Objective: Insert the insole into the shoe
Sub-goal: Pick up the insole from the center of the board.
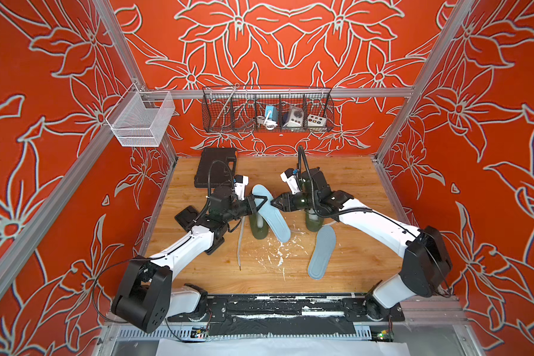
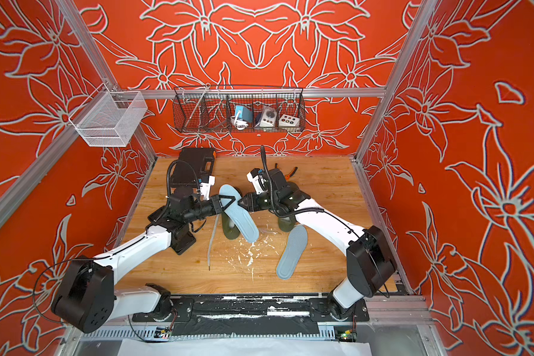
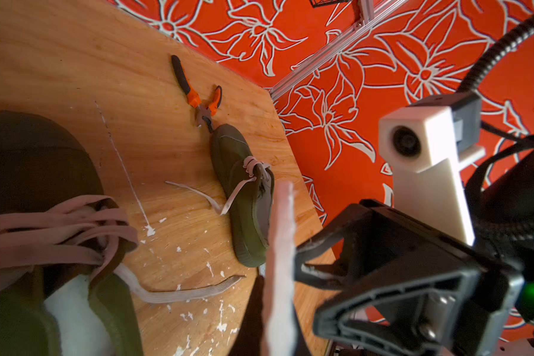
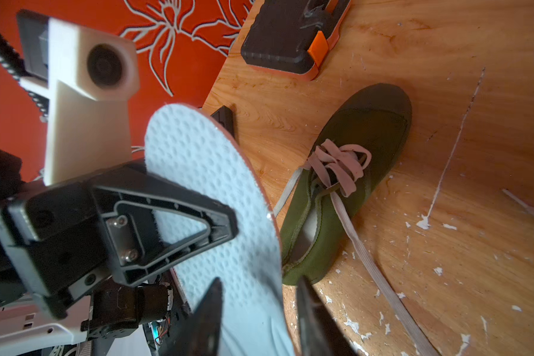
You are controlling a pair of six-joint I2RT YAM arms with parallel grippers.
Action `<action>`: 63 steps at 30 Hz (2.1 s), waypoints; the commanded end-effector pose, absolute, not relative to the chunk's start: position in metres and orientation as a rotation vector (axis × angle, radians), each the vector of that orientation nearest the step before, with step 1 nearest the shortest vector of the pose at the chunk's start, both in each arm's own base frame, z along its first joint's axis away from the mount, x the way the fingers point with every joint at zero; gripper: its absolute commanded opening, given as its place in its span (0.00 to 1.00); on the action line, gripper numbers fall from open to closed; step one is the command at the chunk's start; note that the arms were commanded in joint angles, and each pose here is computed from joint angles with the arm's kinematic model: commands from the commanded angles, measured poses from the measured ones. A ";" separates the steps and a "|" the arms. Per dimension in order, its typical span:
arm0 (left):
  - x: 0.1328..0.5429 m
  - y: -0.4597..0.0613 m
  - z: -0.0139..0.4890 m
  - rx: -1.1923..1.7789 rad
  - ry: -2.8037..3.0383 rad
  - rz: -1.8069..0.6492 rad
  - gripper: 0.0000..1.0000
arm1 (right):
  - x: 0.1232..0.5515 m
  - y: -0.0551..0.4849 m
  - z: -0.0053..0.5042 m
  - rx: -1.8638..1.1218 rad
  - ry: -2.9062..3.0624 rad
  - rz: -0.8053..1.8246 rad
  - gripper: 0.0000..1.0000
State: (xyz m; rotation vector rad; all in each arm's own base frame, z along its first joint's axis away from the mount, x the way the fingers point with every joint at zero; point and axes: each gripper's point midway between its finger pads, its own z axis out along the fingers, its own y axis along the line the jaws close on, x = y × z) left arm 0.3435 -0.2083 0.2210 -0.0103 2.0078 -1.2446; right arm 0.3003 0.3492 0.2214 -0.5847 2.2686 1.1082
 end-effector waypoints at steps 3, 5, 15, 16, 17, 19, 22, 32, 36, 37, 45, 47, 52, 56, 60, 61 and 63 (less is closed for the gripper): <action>0.347 -0.198 0.228 -0.078 2.000 -1.238 0.00 | 0.302 0.346 0.237 -0.754 2.054 0.902 0.88; 0.348 -0.197 0.226 -0.104 2.013 -1.256 0.00 | 0.301 0.346 0.237 -0.791 1.987 0.856 0.98; 0.355 -0.194 0.215 -0.193 2.082 -1.300 0.00 | 0.284 0.367 0.224 -0.965 1.816 0.768 0.99; 0.355 -0.194 0.214 -0.198 2.086 -1.299 0.00 | 0.285 0.369 0.220 -0.966 1.821 0.762 0.99; 0.356 -0.193 0.214 -0.203 2.090 -1.300 0.00 | 0.284 0.372 0.218 -0.971 1.822 0.760 0.99; 0.357 -0.191 0.212 -0.225 2.100 -1.298 0.00 | 0.284 0.377 0.213 -0.982 1.821 0.750 0.99; 0.357 -0.189 0.210 -0.250 2.103 -1.306 0.00 | 0.283 0.384 0.203 -1.001 1.827 0.722 0.99; 0.354 -0.191 0.207 -0.276 2.108 -1.380 0.00 | 0.292 0.393 0.179 -0.977 1.832 0.686 0.99; 0.352 -0.192 0.203 -0.283 2.115 -1.400 0.00 | 0.295 0.401 0.176 -0.988 1.841 0.702 0.99; 0.352 -0.192 0.202 -0.284 2.116 -1.400 0.00 | 0.295 0.403 0.175 -0.990 1.842 0.704 0.99; 0.352 -0.187 0.192 -0.318 2.131 -1.416 0.00 | 0.295 0.398 0.182 -1.005 1.833 0.668 0.63; 0.353 -0.185 0.188 -0.326 2.139 -1.412 0.03 | 0.294 0.395 0.185 -1.013 1.830 0.657 0.59; 0.355 -0.183 0.185 -0.319 2.150 -1.391 0.26 | 0.292 0.388 0.180 -1.040 1.895 0.618 0.43; 0.357 -0.183 0.182 -0.288 2.171 -1.362 0.54 | 0.293 0.378 0.173 -1.043 2.014 0.560 0.34; 0.362 -0.174 0.191 -0.228 2.150 -1.251 0.62 | 0.298 0.353 0.165 -0.984 2.206 0.518 0.29; 0.364 -0.170 0.193 -0.206 2.146 -1.199 0.63 | 0.300 0.344 0.162 -0.957 2.257 0.510 0.29; 0.366 -0.163 0.196 -0.153 2.151 -1.093 0.63 | 0.302 0.327 0.160 -0.914 2.327 0.502 0.28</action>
